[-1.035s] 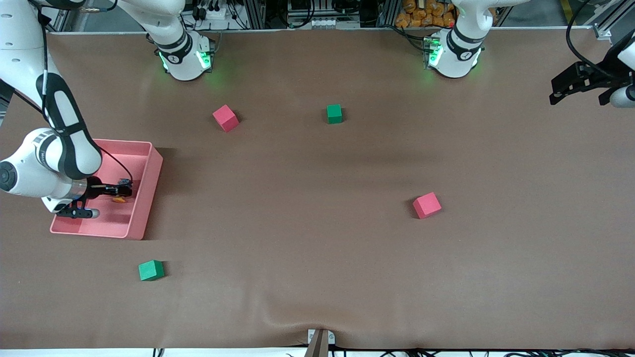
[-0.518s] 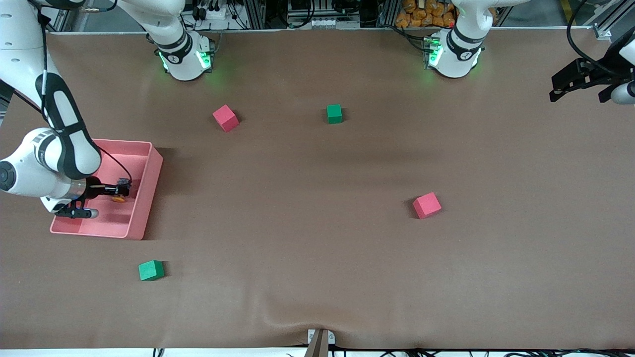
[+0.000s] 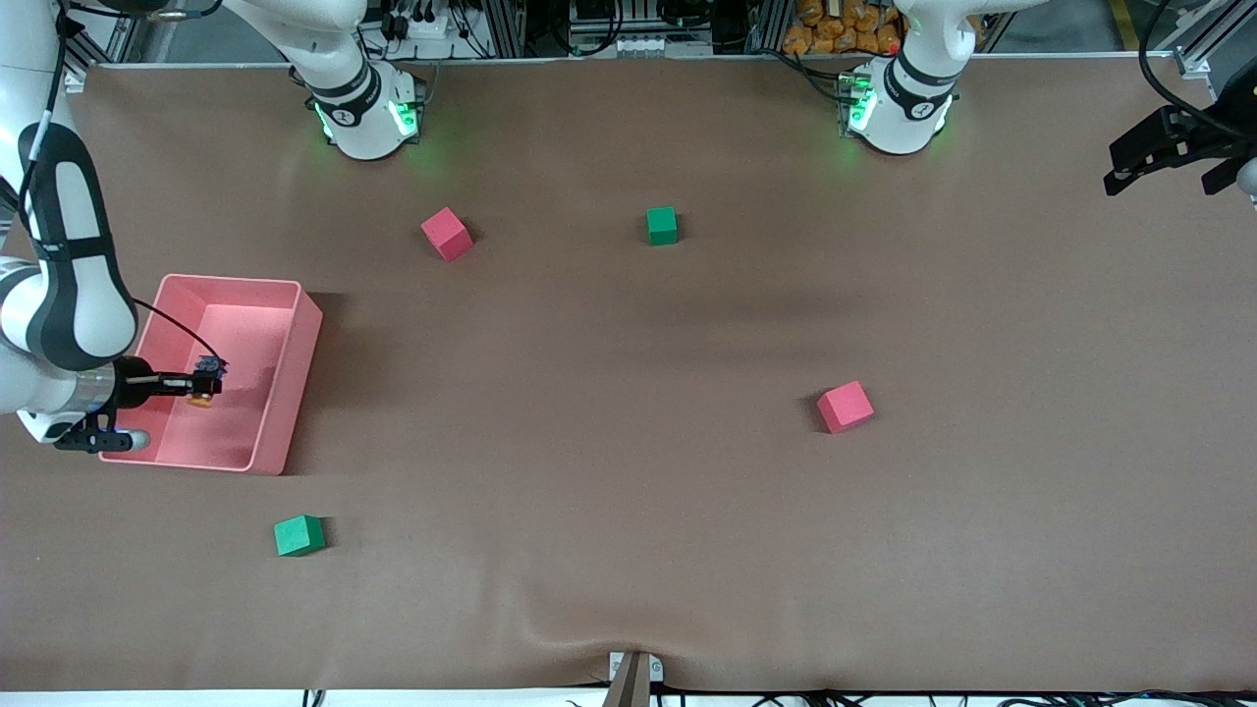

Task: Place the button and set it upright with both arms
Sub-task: 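Lift the button out of the tray and carry it to mid-table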

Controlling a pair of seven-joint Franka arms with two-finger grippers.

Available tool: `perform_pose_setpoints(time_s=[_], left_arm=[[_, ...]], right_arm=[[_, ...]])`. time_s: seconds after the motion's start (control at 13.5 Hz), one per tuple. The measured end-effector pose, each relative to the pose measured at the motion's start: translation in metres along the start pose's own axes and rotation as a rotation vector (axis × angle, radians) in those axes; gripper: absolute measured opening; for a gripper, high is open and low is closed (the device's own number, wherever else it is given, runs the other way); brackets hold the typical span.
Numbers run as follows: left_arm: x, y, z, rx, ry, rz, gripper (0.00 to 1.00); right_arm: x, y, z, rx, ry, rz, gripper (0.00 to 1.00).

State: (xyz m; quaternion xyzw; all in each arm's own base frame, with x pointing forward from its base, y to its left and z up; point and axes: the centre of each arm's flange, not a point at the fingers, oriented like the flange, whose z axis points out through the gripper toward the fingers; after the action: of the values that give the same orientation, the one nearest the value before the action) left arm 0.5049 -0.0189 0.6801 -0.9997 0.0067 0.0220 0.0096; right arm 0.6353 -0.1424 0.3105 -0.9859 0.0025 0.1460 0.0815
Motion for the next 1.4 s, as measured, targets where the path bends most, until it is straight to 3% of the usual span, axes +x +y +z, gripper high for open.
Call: perform_pose_setpoints(time_s=[0.15, 0.3, 0.59, 0.96, 1.18, 1.4], left_arm=[[-0.002, -0.004, 0.001, 0.0, -0.016, -0.007, 1.0], [-0.003, -0.011, 0.001, -0.001, -0.017, -0.023, 1.0], [-0.006, -0.014, 0.0, -0.001, -0.024, -0.029, 1.0], [-0.008, -0.015, 0.001, -0.001, -0.042, -0.03, 1.0], [-0.008, -0.015, 0.001, -0.002, -0.044, -0.03, 1.0], [-0.008, -0.014, 0.002, -0.005, -0.046, -0.029, 1.0]], right_arm=[[0.014, -0.125, -0.069, -0.058, 0.032, -0.04, 0.39], [0.011, -0.202, -0.082, -0.101, 0.05, -0.055, 0.39], [0.015, -0.213, -0.069, -0.101, 0.037, 0.016, 0.39], [0.014, -0.282, -0.055, -0.054, 0.055, 0.131, 0.39], [0.015, -0.371, -0.019, -0.005, 0.103, 0.141, 0.39], [0.016, -0.46, 0.036, 0.036, 0.192, 0.121, 0.39]])
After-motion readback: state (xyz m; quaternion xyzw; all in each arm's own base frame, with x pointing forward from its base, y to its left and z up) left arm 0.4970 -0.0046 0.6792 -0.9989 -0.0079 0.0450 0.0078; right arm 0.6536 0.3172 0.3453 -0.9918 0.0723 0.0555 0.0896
